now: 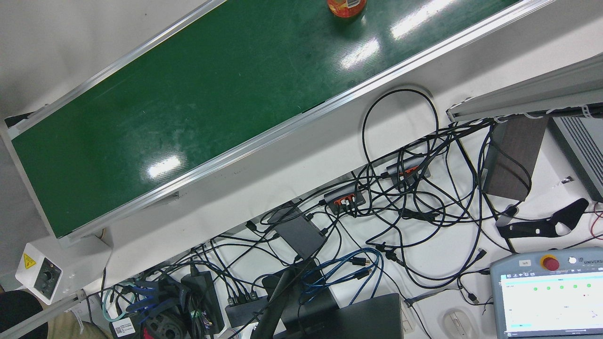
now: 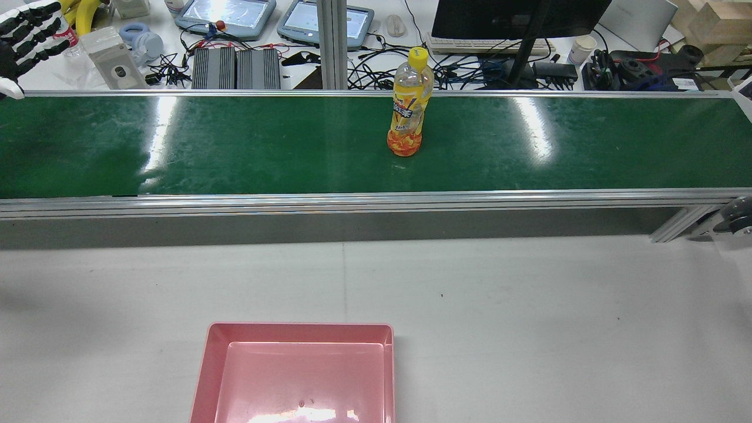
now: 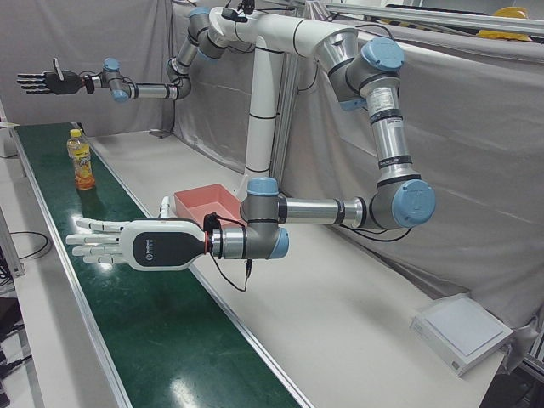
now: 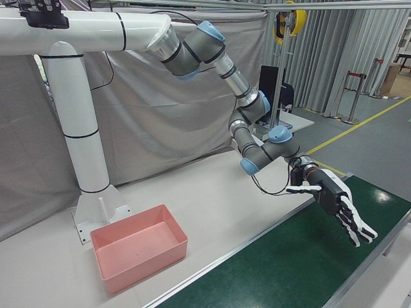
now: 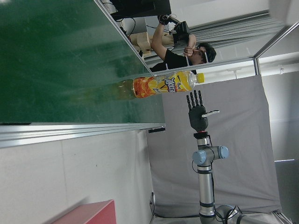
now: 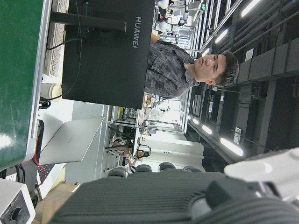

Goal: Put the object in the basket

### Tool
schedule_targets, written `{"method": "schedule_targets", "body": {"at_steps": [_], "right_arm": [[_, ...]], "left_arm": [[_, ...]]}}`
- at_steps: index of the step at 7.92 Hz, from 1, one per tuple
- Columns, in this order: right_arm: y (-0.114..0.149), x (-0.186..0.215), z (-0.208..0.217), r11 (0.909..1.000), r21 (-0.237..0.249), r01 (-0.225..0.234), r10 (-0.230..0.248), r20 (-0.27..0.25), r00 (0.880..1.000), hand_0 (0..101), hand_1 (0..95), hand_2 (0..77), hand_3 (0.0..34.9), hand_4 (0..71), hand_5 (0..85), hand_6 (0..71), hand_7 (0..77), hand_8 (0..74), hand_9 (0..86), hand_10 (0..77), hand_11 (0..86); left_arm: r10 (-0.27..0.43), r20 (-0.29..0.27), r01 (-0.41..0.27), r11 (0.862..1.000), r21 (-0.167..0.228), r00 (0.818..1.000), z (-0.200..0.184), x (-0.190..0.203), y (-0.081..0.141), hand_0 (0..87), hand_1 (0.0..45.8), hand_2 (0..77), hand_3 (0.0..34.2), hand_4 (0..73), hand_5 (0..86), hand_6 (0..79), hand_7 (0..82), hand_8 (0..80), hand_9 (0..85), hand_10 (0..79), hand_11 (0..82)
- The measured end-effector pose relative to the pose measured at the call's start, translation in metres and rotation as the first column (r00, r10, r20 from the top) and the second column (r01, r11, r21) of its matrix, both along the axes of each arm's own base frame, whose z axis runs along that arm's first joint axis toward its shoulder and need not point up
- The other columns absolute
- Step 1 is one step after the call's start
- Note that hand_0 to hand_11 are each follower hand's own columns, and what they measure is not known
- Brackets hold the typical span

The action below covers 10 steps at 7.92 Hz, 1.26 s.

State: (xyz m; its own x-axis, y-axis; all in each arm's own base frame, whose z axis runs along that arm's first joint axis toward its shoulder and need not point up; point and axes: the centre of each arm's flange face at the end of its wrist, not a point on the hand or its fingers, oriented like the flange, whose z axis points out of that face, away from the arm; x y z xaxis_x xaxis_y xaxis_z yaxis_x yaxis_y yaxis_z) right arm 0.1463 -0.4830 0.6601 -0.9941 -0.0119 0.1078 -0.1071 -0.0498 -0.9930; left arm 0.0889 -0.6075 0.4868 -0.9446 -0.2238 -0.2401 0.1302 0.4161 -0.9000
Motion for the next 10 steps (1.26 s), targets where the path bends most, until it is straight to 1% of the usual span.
{"method": "schedule_targets", "body": {"at_steps": [1,2,3,4,6,7,10], "right_arm": [[0.0000,0.0001,-0.0003,1.0000,0.001,0.000,0.000,0.000,1.000,0,0.0,0.5,0.1,0.0,0.0,0.0,0.5,0.0,0.0,0.0,0.0],[-0.0001,0.0002,-0.0011,1.0000,0.002,0.000,0.000,0.001,1.000,0,0.0,0.5,0.1,0.0,0.0,0.0,0.5,0.0,0.0,0.0,0.0],[-0.0002,0.0002,-0.0016,1.0000,0.003,0.000,0.000,0.001,1.000,0,0.0,0.5,0.0,0.0,0.0,0.0,0.5,0.0,0.0,0.0,0.0],[-0.0002,0.0002,-0.0018,1.0000,0.004,0.000,0.000,0.001,1.000,0,0.0,0.5,0.0,0.0,0.0,0.0,0.5,0.0,0.0,0.0,0.0],[-0.0001,0.0002,-0.0012,1.0000,0.003,0.000,0.000,0.000,1.000,0,0.0,0.5,0.1,0.0,0.0,0.0,0.5,0.0,0.0,0.0,0.0],[-0.0001,0.0000,-0.0006,1.0000,0.001,0.000,0.000,0.000,1.000,0,0.0,0.5,0.1,0.0,0.0,0.0,0.5,0.0,0.0,0.0,0.0],[-0.0001,-0.0005,0.0004,1.0000,-0.001,0.001,-0.001,-0.001,1.000,0,0.0,0.5,0.0,0.0,0.0,0.0,0.5,0.0,0.0,0.0,0.0]], "left_arm": [[0.000,0.000,0.000,1.000,0.000,1.000,-0.0001,0.0000,-0.0001,58.4,8.2,0.5,0.3,8.7,12.5,0.5,0.5,1.6,1.6,4.9,9.3],[0.000,0.000,0.000,1.000,0.000,1.000,0.0000,0.0003,0.0000,57.8,6.0,0.5,0.3,8.7,13.1,0.5,1.1,2.2,2.2,4.9,9.3],[0.002,0.000,-0.002,1.000,0.000,1.000,-0.0004,0.0011,-0.0001,57.8,6.0,0.5,0.3,8.7,13.1,0.5,1.1,2.2,2.2,4.9,9.3],[0.002,-0.001,-0.002,1.000,0.002,1.000,-0.0015,0.0008,-0.0002,57.7,7.6,0.5,0.3,8.7,13.1,0.5,1.1,2.2,1.6,4.9,9.3],[0.001,0.000,-0.001,1.000,0.004,1.000,-0.0025,0.0005,-0.0003,57.7,7.6,0.5,0.3,8.7,13.1,0.5,1.1,1.6,2.2,4.9,9.3],[0.001,0.000,-0.001,1.000,0.005,1.000,-0.0031,0.0004,-0.0005,57.6,7.6,0.5,0.2,8.7,13.1,0.5,0.5,2.2,1.6,4.9,7.6],[0.001,-0.002,-0.001,1.000,0.008,1.000,-0.0055,-0.0006,0.0006,57.6,7.6,0.5,0.2,8.7,13.1,0.5,1.1,2.7,1.6,4.9,8.7]]}}
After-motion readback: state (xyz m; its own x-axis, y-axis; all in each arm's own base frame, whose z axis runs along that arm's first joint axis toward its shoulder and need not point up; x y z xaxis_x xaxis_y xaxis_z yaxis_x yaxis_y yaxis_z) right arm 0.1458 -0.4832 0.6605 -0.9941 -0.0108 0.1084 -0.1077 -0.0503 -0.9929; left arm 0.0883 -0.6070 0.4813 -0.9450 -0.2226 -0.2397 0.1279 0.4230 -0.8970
